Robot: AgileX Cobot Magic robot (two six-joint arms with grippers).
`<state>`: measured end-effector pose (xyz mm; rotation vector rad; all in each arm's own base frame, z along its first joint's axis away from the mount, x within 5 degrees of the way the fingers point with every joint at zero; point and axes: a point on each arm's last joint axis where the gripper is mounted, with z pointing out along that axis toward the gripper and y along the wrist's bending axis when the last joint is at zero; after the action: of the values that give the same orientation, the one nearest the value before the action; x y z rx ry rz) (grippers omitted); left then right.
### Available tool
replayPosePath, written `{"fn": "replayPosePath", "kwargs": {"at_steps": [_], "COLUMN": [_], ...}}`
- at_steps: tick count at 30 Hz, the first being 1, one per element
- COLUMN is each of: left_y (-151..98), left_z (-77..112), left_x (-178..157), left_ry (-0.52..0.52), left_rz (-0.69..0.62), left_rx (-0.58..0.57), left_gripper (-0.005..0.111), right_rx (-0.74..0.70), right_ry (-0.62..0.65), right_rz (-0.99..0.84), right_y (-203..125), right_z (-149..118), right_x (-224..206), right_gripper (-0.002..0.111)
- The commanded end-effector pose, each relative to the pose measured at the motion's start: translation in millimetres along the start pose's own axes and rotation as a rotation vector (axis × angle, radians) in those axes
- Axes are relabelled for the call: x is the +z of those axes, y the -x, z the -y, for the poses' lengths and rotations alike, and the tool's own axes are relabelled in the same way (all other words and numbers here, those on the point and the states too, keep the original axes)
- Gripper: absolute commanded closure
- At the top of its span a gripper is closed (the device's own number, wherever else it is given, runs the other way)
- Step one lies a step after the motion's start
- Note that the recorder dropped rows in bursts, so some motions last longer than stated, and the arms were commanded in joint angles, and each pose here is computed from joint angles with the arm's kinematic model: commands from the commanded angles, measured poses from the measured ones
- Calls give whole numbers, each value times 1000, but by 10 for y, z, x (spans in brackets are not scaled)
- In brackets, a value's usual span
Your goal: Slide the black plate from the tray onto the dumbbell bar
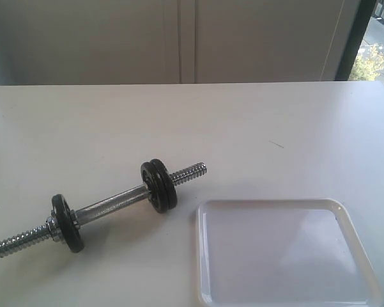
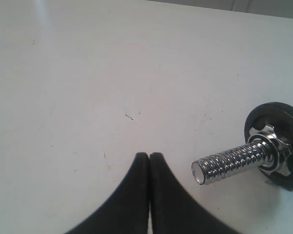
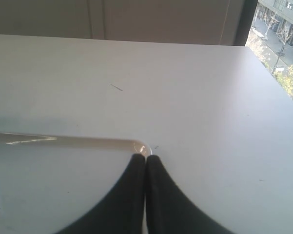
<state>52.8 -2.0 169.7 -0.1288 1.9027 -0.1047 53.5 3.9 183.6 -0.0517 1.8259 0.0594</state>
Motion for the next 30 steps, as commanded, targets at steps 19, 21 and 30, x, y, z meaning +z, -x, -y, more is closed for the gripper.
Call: {"fn": "replayPosePath", "kwargs": {"at_steps": [19,21,30], "left_y": [-11,-11,-26], "left_z": [-1,-1,-1], "left_x": [1,1,1], "left_ry": [1,1,0], "left_rz": [-1,-1,-17], "left_rx": [243,243,186], "left_gripper": [107,107,107], "right_rx": [-3,-3,-3], "right_ry": [0,0,0], "right_rz": [9,9,9], "right_y": [-5,-5,-5], "right_z": [1,1,1], "right_x": [2,2,2], "right_gripper": [108,108,108]}}
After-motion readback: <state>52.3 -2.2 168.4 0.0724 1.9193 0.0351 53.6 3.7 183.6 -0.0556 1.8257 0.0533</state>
